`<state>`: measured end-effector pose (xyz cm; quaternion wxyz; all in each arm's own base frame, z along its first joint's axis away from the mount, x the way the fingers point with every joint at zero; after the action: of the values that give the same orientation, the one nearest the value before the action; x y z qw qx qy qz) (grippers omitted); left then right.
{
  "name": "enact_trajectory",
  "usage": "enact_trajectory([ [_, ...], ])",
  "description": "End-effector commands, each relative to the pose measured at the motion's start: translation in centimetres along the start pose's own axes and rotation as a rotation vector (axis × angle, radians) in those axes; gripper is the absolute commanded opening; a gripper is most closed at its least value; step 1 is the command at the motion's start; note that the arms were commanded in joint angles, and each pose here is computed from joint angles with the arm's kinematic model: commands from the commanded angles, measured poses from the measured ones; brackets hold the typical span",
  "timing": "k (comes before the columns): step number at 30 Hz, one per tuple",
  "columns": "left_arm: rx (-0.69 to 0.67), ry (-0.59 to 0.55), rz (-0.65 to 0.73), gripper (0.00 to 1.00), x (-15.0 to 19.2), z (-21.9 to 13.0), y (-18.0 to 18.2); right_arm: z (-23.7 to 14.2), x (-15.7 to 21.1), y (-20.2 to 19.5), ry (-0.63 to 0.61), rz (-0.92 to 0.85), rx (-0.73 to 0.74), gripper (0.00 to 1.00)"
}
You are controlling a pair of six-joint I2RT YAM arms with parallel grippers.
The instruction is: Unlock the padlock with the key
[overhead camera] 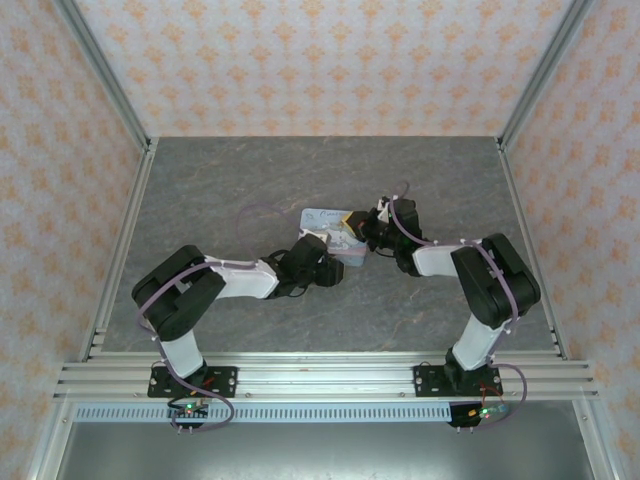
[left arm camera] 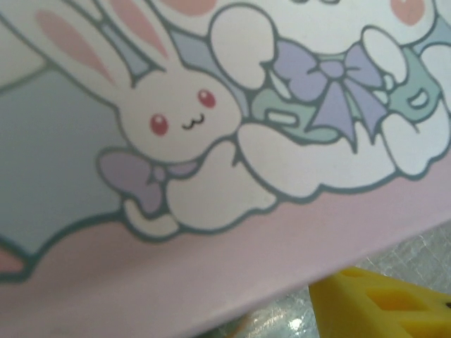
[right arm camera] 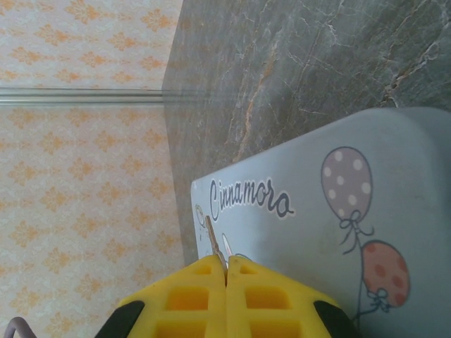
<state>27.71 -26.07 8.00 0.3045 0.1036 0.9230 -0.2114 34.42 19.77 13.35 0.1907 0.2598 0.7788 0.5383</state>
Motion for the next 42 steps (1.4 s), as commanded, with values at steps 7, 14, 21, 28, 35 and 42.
enact_trajectory([
  [7, 0.058, -0.091, -0.024, 0.58, -1.6, 1.3, -0.8, 0.6, -0.3, 0.4, 0.014, -0.013, -0.039, 0.0],
  [14, 0.103, -0.102, -0.049, 0.57, -2.0, 1.8, -1.5, 0.7, -0.2, 0.1, 0.012, -0.011, -0.032, 0.0],
  [21, 0.234, -0.16, -0.169, 0.56, -2.9, 0.5, -2.5, 0.7, -0.3, -0.2, 0.008, -0.009, -0.026, 0.0],
  [28, 0.296, -0.188, -0.313, 0.57, -2.4, 0.9, -2.2, 0.8, -0.2, -0.7, 0.006, 0.001, -0.026, 0.0],
  [35, 0.339, -0.207, -0.479, 0.54, -0.7, 2.5, -1.2, 0.9, -0.3, -0.7, 0.005, 0.005, -0.029, 0.0],
  [42, 0.35, -0.269, -0.591, 0.49, -0.2, 2.1, -0.4, 0.9, -0.3, -0.7, 0.008, 0.006, -0.029, 0.0],
])
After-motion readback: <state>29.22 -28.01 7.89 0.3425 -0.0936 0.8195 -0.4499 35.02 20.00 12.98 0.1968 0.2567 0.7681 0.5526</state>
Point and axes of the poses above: each hand's point on the last joint's axis, 136 mm out from that joint toward the fingers, its own z axis out along the fingers, its own y axis along the line the jaws close on, x = y × z, the point moved 7 cm from there along -z, back along the fingers, and after that the axes turned 5 degrees about z, right-handed, at the moved point
